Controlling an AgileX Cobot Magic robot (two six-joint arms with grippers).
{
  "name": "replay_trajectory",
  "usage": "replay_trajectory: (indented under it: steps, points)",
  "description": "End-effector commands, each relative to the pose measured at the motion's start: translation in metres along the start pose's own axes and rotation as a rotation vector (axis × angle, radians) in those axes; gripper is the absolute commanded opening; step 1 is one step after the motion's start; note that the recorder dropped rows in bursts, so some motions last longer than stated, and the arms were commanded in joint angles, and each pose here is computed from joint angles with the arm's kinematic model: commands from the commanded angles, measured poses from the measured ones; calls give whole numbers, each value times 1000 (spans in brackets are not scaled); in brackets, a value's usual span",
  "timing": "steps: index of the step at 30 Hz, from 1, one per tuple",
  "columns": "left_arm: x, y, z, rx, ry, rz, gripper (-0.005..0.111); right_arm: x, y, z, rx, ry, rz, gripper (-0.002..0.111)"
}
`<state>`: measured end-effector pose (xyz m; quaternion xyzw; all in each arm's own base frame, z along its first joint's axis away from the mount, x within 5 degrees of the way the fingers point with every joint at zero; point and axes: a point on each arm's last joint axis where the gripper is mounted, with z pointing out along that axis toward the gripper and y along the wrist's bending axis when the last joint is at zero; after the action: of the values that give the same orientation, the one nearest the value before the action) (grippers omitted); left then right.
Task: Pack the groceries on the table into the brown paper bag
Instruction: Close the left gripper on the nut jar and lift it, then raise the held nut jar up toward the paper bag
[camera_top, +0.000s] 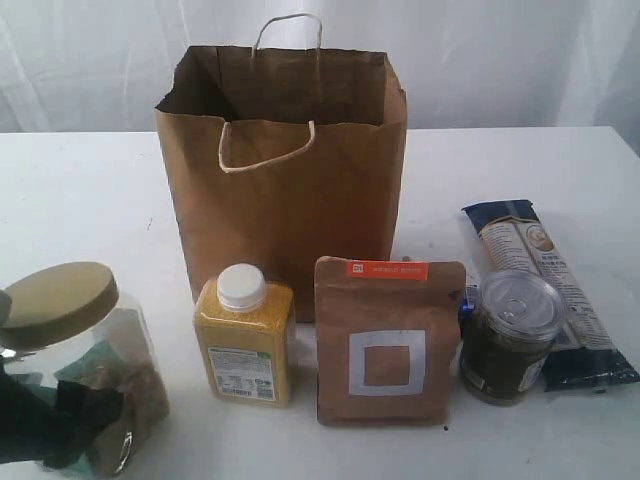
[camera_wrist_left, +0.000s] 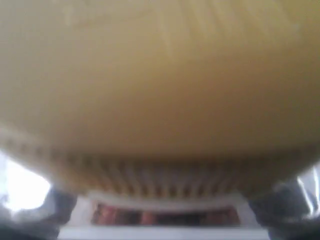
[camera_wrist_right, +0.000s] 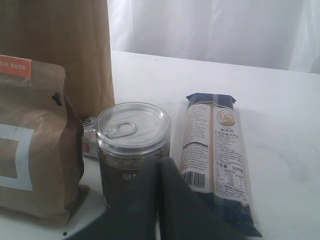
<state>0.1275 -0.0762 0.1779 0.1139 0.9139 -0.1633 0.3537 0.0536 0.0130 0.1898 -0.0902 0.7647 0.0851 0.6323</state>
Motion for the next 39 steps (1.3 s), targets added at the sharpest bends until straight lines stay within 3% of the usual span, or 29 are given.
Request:
replay_trajectory:
  steps: [1,6,17,29,33,39]
  points:
    - [-15,-6,-15,24,-18,8,0,0,0,0,3,-13,5,0]
    - [-26,-11,-27,28,20,41,0,0,0,0,3,-13,5,0]
    - [-4,-8,-35,-21,331,42,0,0,0,0,3,-11,5,0]
    - [-11,-13,-46,-15,445,53,0,0,0,0,3,-13,5,0]
    - [-8,-19,-41,39,518,27,0,0,0,0,3,-11,5,0]
    - [-13,-23,-35,78,571,82,21,0,0,0,3,-11,5,0]
